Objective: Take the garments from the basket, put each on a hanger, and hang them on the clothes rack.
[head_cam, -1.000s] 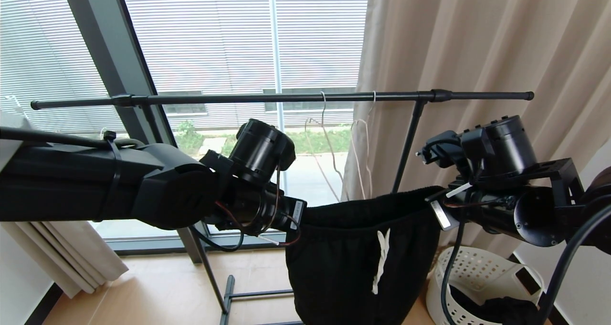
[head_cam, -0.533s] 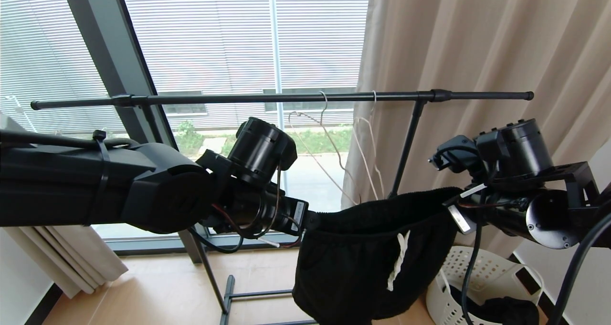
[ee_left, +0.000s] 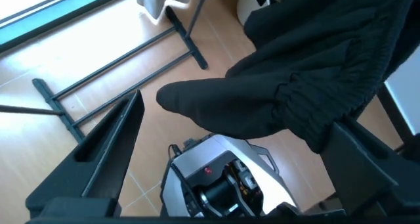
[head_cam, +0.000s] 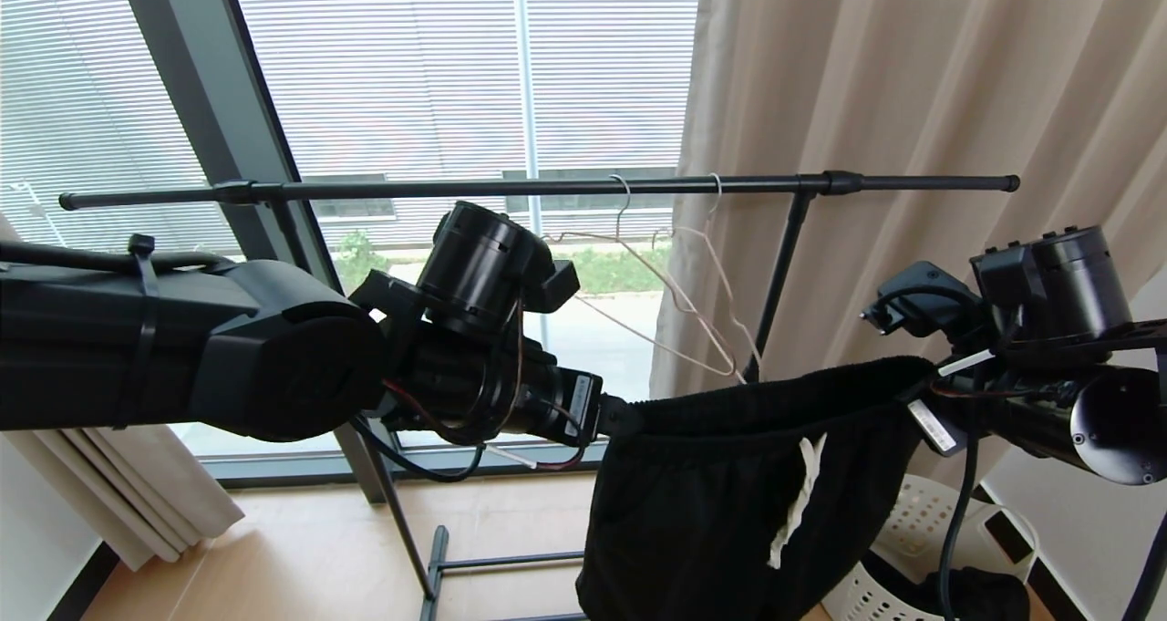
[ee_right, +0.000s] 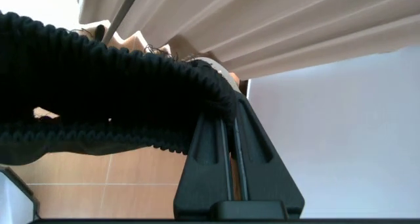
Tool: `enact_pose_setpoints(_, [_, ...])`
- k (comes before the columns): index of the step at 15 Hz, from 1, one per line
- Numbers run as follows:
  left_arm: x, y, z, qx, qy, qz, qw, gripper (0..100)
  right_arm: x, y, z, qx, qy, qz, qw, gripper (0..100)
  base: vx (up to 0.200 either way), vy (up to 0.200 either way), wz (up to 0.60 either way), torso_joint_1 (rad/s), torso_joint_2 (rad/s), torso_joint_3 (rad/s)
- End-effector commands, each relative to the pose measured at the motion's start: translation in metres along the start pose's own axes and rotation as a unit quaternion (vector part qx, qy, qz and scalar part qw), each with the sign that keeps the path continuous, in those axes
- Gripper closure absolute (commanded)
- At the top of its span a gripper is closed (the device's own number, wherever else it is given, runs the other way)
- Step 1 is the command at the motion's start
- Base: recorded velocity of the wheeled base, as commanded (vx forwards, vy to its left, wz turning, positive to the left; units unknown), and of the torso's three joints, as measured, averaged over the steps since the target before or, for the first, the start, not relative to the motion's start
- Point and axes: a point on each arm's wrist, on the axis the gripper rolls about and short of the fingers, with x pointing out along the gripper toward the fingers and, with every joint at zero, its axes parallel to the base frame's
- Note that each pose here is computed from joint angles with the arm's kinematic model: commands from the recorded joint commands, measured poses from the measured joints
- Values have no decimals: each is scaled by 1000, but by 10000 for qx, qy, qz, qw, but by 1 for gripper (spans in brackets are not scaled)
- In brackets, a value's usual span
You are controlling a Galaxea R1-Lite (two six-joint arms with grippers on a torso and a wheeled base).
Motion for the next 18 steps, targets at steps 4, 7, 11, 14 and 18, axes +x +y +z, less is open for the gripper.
enact_pose_setpoints(4, [-39, 4, 11, -57, -101, -1724, 9850, 0, -3, -6, -1, 64, 7, -194, 9998, 100, 0, 0, 0, 0, 0, 0])
enact_pose_setpoints(7, [-48, 8, 11, -49, -110, -2121, 9772, 0, -3, -6, -1, 42, 6, -200, 9998, 100, 0, 0, 0, 0, 0, 0])
enact_pose_setpoints(11, [-25, 10, 17, -84, -122, -1439, 9895, 0, -8, -9, -2, 88, -49, -232, 9997, 100, 0, 0, 0, 0, 0, 0])
enact_pose_setpoints(14, [3, 5, 25, -48, -209, -638, 9977, 0, -5, -16, -3, 180, 12, -331, 9993, 100, 0, 0, 0, 0, 0, 0])
enact_pose_setpoints(18, [32, 2, 47, 28, -570, 35, 9984, 0, -7, -18, -6, 190, 39, -433, 9989, 100, 0, 0, 0, 0, 0, 0])
